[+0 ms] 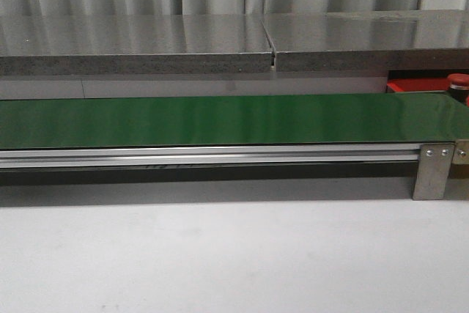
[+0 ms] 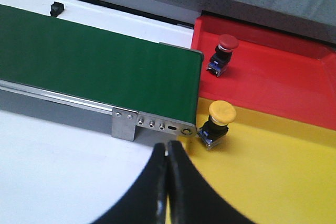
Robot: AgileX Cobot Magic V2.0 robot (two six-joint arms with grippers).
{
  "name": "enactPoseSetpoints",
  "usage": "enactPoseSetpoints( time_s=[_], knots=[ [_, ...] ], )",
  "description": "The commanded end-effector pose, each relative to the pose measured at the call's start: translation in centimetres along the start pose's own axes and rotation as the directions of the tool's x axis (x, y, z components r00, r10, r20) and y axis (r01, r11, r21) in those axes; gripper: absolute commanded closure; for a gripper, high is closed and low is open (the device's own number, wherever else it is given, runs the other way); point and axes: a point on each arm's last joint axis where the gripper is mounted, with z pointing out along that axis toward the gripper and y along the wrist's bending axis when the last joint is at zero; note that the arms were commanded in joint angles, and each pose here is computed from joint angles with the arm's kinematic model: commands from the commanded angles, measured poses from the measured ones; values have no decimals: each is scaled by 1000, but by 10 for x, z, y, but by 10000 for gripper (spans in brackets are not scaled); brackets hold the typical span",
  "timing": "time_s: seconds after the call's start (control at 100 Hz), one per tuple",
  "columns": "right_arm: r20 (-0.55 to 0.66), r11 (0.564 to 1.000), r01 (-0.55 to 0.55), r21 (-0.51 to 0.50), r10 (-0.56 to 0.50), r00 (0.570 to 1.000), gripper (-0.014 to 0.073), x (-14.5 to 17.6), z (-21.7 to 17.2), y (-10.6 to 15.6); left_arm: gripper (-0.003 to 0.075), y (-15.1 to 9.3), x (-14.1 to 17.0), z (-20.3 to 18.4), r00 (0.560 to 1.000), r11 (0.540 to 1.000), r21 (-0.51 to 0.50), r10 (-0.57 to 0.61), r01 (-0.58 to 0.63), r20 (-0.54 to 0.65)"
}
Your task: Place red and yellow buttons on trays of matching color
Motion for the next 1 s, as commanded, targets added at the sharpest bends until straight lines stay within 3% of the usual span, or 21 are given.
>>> enactPoseSetpoints(
  time_s=[0.0,0.33,0.42,0.57,0.64,0.79,0.99],
  knots=[
    [98,1000,-1,28,-2,995,662,-14,-4,-3,739,1,-19,4,996,998,-12,-60,61,66],
    [96,1000,-1,27,-2,995,662,-14,-4,-3,712,27,-63,44,984,972,-158,-172,176,39],
    [96,1000,-1,27,-2,995,662,-14,-4,-3,599,39,-71,56,978,956,-214,-207,203,3],
    [96,1000,-1,27,-2,995,662,-14,-4,-3,283,65,-76,74,958,918,-307,-281,250,-59],
    [96,1000,-1,27,-2,995,662,-14,-4,-3,207,76,-78,80,947,900,-343,-312,271,-71],
    [96,1000,-1,27,-2,995,662,-14,-4,-3,206,103,-83,89,908,847,-415,-406,333,-101],
    [96,1000,-1,27,-2,995,662,-14,-4,-3,207,148,-87,106,798,745,-499,-581,443,-159]
  ],
)
